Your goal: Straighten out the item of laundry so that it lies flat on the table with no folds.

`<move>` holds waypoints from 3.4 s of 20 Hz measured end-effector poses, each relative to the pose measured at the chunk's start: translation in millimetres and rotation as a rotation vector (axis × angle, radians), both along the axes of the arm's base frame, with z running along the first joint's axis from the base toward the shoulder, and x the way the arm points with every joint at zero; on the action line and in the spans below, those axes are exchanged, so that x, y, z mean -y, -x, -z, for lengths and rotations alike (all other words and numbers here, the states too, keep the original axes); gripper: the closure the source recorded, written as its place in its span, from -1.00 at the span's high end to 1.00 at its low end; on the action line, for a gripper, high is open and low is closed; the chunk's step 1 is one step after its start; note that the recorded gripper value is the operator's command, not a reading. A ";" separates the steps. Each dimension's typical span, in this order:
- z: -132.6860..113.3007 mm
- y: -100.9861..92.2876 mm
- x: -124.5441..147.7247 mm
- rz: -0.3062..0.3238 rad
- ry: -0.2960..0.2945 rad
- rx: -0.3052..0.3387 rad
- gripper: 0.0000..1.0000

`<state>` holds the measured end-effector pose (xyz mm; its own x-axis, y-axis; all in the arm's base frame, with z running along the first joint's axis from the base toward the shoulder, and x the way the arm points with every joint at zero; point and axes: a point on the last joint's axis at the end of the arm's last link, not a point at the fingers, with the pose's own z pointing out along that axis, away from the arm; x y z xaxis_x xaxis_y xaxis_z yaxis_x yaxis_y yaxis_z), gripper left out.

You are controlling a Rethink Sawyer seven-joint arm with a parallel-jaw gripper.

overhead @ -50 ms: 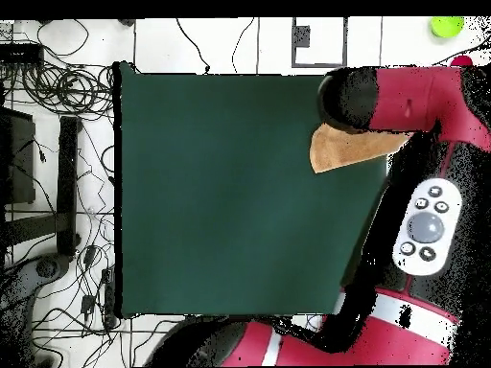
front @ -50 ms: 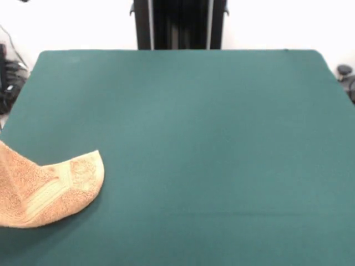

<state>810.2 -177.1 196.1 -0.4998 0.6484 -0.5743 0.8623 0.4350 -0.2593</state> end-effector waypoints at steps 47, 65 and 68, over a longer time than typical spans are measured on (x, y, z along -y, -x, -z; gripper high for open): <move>-37.3 3.6 -209.1 0.235 -0.249 -0.264 -1.00; -46.4 7.4 -186.0 0.148 -0.120 -0.119 -1.00; -50.0 13.8 -180.0 0.108 -0.098 -0.066 -1.00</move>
